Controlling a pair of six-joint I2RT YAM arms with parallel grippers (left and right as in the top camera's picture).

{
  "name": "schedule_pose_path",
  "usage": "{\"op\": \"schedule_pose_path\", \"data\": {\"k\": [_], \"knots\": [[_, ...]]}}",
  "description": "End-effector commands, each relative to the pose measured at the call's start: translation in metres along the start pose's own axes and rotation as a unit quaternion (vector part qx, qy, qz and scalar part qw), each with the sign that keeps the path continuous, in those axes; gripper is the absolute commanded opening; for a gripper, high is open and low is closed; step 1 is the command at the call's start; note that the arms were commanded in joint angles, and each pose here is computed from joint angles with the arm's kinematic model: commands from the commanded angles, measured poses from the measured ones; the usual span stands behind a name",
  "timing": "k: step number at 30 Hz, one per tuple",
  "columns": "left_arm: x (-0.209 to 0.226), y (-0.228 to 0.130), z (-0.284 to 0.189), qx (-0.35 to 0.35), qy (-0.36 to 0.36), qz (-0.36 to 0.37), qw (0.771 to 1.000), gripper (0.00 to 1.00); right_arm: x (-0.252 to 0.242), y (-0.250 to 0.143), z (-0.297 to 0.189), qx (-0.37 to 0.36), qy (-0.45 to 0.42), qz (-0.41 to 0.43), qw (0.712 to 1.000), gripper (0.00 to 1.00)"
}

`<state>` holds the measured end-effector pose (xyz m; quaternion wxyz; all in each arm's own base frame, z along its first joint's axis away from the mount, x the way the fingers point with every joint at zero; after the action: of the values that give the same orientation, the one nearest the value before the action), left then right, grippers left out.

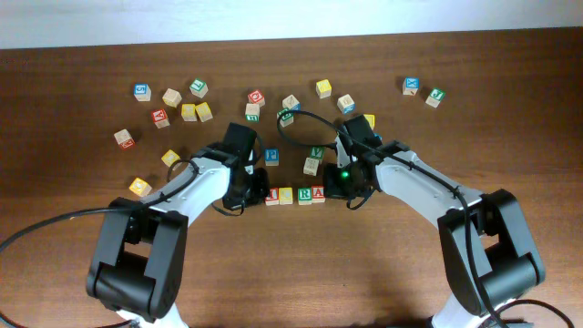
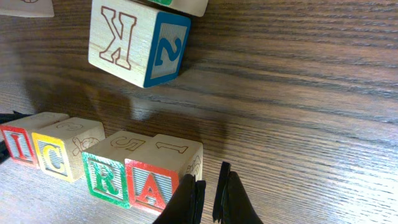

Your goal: Spell out ICRA

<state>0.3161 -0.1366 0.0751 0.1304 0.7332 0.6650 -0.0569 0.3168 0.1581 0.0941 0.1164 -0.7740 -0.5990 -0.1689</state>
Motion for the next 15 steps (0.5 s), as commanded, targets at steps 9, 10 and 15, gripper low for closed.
{"op": "schedule_pose_path", "data": {"k": [9, 10, 15], "knots": [[-0.004, -0.007, 0.014, 0.017, 0.005, 0.032, 0.999, 0.0, 0.015, -0.012, 0.011, 0.009, 0.012, -0.019, 1.0, 0.04], [-0.004, -0.007, 0.014, 0.016, 0.007, 0.032, 0.999, 0.0, 0.014, -0.013, 0.011, 0.012, 0.009, -0.008, 1.0, 0.04], [-0.004, -0.003, 0.014, 0.003, 0.009, 0.035, 0.999, 0.01, 0.01, -0.017, 0.011, 0.026, -0.003, 0.041, 0.999, 0.04]]}}
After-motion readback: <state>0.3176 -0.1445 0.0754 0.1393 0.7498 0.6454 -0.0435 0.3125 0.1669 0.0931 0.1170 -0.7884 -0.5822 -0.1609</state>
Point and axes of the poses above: each gripper's point midway between its finger pads, its own z axis out along the fingers, its own x axis along the line the jaws close on, y = z × x, the point moved 8 cm from there along -z, back along the fingers, and after that the axes turned 14 degrees about z, right-handed, at the moved point
